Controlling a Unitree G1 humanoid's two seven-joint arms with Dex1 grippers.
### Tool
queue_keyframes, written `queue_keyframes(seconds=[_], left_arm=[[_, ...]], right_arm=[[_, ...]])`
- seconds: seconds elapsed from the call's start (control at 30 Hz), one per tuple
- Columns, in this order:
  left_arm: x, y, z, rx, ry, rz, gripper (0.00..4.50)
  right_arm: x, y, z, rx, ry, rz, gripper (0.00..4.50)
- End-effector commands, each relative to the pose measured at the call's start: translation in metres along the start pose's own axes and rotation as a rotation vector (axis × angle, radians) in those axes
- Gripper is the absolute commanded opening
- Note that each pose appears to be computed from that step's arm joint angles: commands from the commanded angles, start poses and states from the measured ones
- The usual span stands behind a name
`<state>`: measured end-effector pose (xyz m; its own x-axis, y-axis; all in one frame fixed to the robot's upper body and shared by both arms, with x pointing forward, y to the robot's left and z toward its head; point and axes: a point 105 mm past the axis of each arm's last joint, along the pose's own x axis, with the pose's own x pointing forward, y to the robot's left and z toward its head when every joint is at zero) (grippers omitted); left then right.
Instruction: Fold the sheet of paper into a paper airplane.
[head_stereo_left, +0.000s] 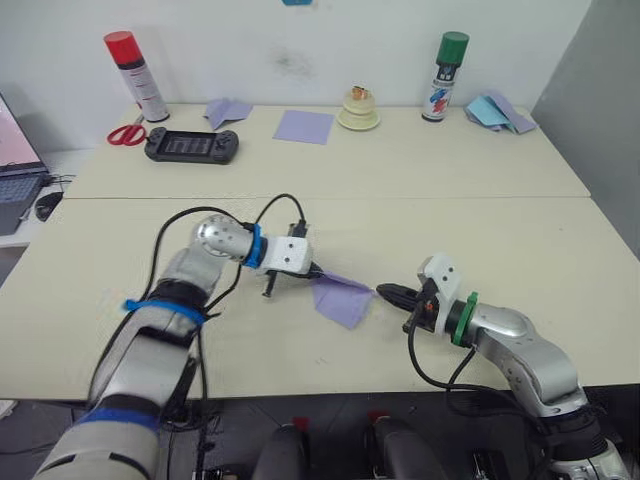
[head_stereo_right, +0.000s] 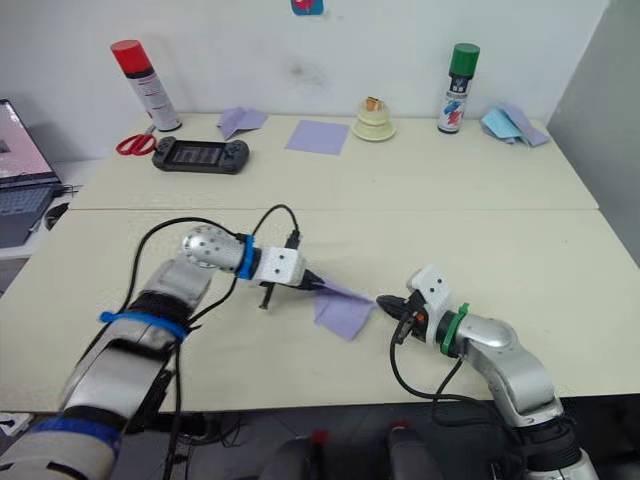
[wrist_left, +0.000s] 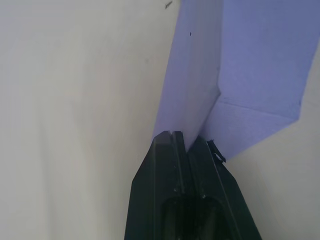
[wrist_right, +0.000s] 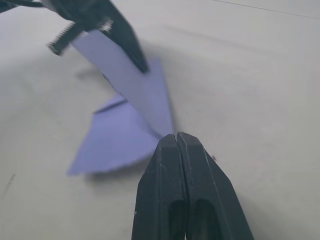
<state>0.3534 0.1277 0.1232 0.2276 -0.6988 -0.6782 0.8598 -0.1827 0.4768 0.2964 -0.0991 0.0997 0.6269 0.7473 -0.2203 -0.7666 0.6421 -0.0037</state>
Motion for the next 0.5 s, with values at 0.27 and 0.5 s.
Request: queue_keyframes(seconds=[0.27, 0.5], left_arm=[[-0.007, -0.030, 0.009, -0.248, 0.269, 0.122, 0.00], [0.001, -0.021, 0.016, -0.220, 0.222, 0.159, 0.00]], right_arm=[[0.000, 0.007, 0.004, -0.156, 0.014, 0.069, 0.59], [0.001, 0.009, 0.012, -0.366, 0.025, 0.171, 3.08]])
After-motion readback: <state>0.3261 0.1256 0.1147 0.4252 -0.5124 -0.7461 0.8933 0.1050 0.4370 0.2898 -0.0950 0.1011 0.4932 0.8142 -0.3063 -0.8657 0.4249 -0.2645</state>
